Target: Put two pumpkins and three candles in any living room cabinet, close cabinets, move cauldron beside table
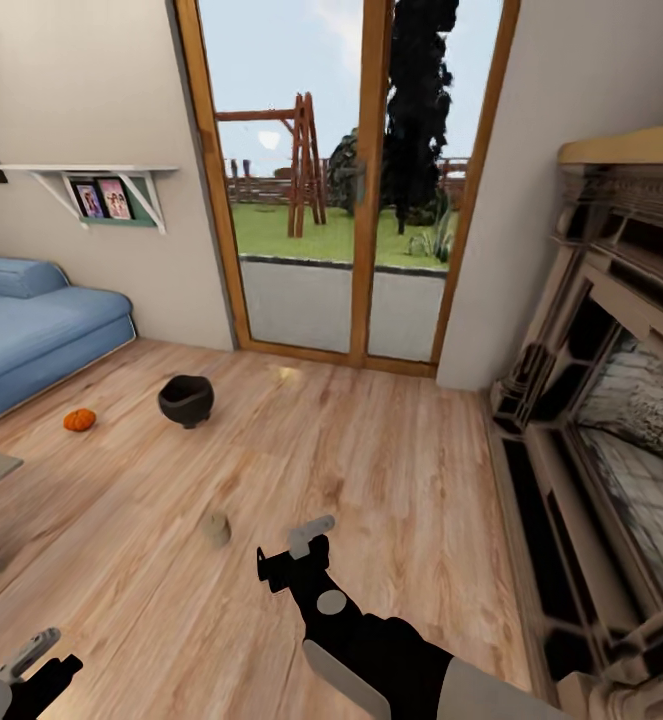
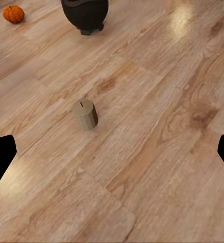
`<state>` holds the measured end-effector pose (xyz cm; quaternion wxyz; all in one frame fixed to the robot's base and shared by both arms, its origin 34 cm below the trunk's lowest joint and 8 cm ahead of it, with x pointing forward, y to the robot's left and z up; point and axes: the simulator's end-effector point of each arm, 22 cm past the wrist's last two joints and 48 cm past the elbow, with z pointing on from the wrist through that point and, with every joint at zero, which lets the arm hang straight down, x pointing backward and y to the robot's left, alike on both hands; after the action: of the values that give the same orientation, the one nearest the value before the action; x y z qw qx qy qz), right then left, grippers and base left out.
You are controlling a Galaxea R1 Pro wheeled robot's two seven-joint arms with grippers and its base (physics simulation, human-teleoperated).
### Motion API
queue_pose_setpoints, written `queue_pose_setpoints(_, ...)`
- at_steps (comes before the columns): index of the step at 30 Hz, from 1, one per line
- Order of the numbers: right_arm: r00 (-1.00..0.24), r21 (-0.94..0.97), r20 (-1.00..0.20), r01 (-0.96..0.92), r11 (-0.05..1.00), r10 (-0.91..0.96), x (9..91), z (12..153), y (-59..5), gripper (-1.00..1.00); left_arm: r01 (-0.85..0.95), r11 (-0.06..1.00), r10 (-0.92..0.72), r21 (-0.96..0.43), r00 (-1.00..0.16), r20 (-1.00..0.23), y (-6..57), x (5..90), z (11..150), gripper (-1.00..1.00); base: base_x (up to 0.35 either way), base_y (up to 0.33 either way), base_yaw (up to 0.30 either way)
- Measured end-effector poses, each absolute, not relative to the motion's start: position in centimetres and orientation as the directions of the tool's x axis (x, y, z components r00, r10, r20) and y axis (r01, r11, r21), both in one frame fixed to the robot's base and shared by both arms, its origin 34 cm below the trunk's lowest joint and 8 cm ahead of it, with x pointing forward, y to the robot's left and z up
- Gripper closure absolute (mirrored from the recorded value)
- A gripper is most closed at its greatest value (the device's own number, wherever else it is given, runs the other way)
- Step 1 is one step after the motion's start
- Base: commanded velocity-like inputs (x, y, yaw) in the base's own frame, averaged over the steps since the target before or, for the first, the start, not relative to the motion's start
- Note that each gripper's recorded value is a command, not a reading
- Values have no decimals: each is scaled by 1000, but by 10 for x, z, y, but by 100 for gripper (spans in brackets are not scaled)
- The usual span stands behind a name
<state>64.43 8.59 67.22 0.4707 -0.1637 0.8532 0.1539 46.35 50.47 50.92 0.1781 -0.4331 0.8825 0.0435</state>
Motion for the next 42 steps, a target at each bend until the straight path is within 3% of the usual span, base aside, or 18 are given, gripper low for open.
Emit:
queue_pose_setpoints(9, -500, 107, -855, -425, 899, -134, 645, 674, 86, -100, -780, 621, -749, -80, -560, -354, 505, 464, 510, -100, 335, 0, 244)
queue_pose_setpoints(24, -498, 107, -857, -426, 898, -134, 645, 675, 86, -100, -780, 621, -749, -81, -560, -355, 505, 465, 511, -100, 335, 0, 31)
queue_pose_setpoints(42, -492, 104, -860, -424, 900, -133, 646, 678, 84, -100, -779, 621, -748, -86, -558, -359, 505, 466, 513, -100, 331, -79, 150)
